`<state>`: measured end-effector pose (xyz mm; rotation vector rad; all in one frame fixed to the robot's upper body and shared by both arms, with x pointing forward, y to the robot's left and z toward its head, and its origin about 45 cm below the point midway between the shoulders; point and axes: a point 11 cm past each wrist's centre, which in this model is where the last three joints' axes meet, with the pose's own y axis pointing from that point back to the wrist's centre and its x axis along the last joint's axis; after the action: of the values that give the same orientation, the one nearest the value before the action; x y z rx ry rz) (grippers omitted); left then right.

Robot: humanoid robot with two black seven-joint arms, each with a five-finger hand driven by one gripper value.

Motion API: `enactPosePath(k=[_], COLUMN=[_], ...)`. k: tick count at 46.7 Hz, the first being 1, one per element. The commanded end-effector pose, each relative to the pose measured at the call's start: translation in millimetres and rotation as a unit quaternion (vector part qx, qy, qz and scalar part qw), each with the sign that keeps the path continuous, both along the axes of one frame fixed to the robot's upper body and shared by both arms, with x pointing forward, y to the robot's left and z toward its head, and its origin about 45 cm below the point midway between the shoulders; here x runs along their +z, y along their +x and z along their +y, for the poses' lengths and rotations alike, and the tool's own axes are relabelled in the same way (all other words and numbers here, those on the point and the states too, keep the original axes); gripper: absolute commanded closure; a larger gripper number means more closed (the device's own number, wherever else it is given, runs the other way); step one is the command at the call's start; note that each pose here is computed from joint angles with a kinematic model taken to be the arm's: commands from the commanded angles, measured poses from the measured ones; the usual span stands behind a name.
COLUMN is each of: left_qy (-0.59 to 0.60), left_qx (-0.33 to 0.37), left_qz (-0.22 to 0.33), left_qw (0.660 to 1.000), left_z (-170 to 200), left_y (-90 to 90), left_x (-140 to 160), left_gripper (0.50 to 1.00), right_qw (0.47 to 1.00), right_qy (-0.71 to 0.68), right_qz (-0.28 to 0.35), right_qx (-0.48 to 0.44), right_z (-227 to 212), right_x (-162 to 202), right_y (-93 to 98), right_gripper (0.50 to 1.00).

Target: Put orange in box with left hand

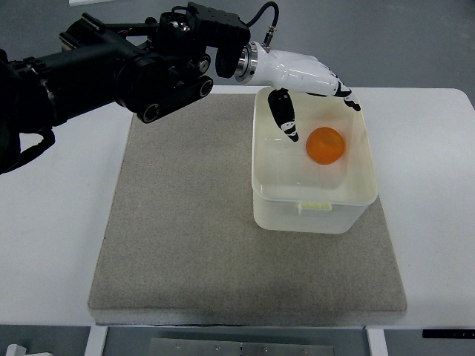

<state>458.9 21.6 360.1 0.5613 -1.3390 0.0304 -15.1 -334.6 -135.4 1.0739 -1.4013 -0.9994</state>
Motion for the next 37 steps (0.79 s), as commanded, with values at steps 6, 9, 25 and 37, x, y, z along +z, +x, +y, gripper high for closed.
enactPosePath(k=[6,9,25,37], left_qy=[-0.001,0.0,0.005,0.011], left_qx=[0.005,0.011,0.096,0.209], left_qz=[-0.002,-0.005,-0.039,-0.065], left_qw=[1.0,1.0,0.995,0.976], left_z=[3.1,7.3,75.3,156.4], left_y=[2.5,5.6,42.0,75.5], left_x=[1.7,3.0,24.4,27.1], left_gripper=[0.568,0.568,0.561,0.549], right_qw=[1.0,1.0,1.0,1.0], right_qy=[0.0,0.0,0.0,0.0], right_qz=[0.0,0.0,-0.001,0.0], right_qx=[0.0,0.0,0.0,0.0], right_z=[0.0,0.0,0.0,0.0], right_x=[0.0,0.0,0.0,0.0], right_y=[0.0,0.0,0.2,0.0], right_gripper=[0.556,0.556,0.556,0.556])
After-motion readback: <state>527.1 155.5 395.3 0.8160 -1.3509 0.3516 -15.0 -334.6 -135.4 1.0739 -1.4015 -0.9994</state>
